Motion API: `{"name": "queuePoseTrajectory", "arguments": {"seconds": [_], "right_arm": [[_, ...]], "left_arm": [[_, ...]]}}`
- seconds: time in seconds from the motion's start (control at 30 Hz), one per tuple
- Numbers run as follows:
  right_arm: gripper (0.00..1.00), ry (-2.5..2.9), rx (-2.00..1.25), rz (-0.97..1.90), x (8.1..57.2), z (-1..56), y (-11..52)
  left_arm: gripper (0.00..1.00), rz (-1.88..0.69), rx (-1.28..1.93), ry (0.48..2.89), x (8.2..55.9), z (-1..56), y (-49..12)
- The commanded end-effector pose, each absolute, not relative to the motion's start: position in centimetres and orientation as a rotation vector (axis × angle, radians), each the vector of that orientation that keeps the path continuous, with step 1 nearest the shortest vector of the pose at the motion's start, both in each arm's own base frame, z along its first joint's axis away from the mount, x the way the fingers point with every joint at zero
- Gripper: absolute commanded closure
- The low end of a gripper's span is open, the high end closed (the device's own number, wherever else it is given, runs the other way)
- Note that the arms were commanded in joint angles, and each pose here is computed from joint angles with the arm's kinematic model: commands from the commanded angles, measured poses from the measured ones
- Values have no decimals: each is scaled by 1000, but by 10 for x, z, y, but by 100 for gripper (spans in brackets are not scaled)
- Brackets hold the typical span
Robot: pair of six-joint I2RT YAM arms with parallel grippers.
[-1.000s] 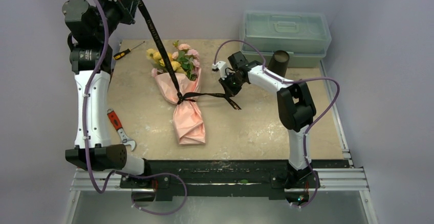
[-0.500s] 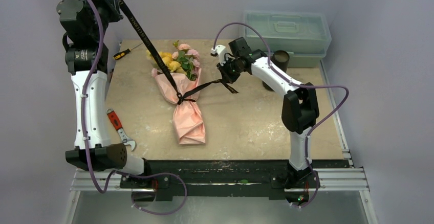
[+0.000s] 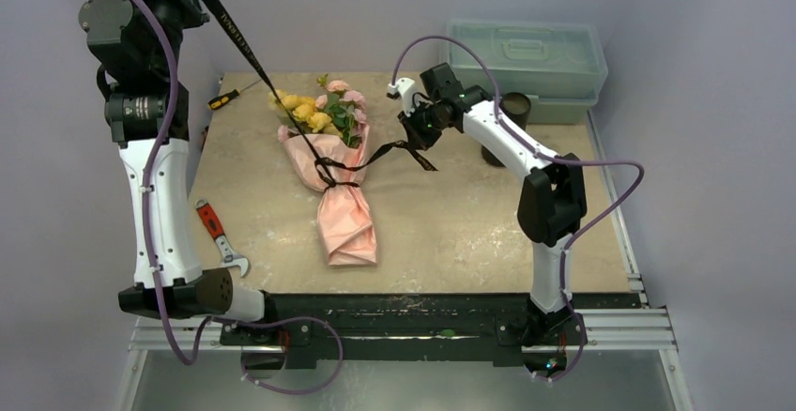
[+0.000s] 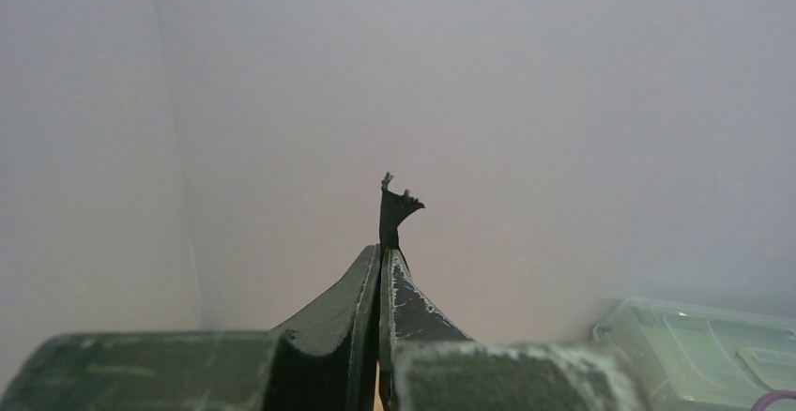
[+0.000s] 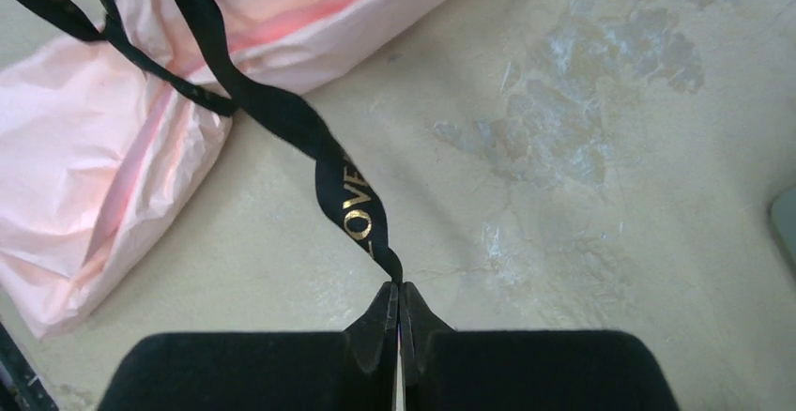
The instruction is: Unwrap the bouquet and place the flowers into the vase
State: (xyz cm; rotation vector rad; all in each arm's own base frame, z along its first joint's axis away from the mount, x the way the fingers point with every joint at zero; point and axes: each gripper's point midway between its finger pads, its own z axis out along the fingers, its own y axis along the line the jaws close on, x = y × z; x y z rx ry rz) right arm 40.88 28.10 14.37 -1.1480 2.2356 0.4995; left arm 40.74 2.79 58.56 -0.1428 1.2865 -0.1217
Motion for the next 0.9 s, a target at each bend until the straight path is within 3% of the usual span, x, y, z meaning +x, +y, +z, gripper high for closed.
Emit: {"name": "queuePoseTrajectory", "arguments": {"seconds": [0.0,0.27,0.4,0.87], "right_arm": [[100,2105,-1077,514,420,218,290],[100,1976,-916,452,440,306,271],[100,1957,-832,407,445,324,249],[100,2191,-812,204,432,237,186]], "left_arm": [[100,-43,-190,1267,386,588,43],[100,157,-294,1501,376,483,74],[100,261,-340,1641,363,428,88],[100,662,-360,2029,311,311,149]]}}
